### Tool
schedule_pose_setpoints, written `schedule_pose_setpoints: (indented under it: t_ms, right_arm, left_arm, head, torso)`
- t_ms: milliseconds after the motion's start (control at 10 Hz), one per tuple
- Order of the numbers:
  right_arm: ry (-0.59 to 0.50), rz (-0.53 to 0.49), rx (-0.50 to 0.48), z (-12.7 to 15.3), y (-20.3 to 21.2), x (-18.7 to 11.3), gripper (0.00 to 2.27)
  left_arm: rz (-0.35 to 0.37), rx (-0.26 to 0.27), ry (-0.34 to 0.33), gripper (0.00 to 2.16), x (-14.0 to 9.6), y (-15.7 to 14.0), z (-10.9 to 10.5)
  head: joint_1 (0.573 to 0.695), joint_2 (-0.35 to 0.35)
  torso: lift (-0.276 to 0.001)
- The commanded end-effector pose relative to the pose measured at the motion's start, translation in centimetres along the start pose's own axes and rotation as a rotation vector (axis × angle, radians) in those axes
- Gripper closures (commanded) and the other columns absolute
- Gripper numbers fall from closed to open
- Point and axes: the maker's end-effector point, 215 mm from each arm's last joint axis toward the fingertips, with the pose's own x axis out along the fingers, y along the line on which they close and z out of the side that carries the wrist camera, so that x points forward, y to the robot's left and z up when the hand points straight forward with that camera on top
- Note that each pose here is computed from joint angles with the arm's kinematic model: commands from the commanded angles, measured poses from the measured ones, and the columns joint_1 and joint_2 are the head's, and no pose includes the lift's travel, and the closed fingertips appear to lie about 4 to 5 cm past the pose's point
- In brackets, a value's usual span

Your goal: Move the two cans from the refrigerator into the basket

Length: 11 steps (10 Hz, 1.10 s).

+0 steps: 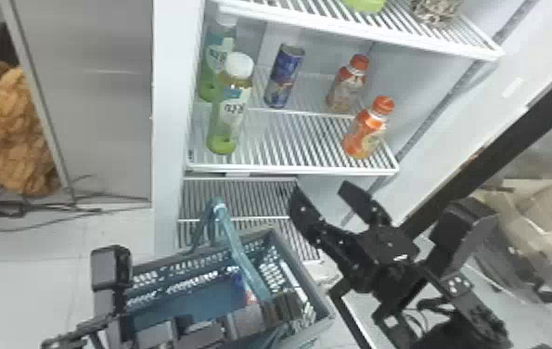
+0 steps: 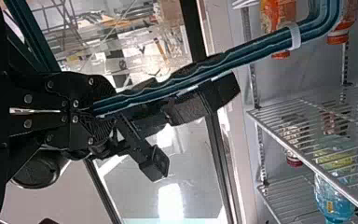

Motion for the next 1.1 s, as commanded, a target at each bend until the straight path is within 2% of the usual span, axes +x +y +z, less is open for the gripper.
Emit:
schedule_pose_setpoints:
  t_ms: [0,300,600,1000]
  right_arm:
    - [-0.078,-0.031,-0.023,1.2,-1.4,0.4,0.17]
    - [-0.164,-0.077,-0.053,1.3,-4.0,1.7,0.10]
    - [-0.197,-0.100,-0.056,0.9,-5.5,2.8,0.10]
    - [-0.260,-0.096,-0.044,0.2,-6.6,6.9,0.10]
  left_arm:
    - [-0.001,0.001,-0.001,1.18,0.0,-0.1,0.1]
    - [-0.002,-0.002,-0.001,1.18,0.1,0.0,0.0]
    - [-0.003,0.000,0.002,1.18,0.2,-0.1,-0.1]
    - [-0.004,-0.001,0.006,1.18,0.3,-0.1,-0.1]
  head:
    - [0.695,-0.350]
    - [0.695,-0.350]
    - [0.695,-0.350]
    - [0.695,-0.350]
  torso:
    - [-0.276]
    - [-0.276]
    - [-0.276]
    - [-0.276]
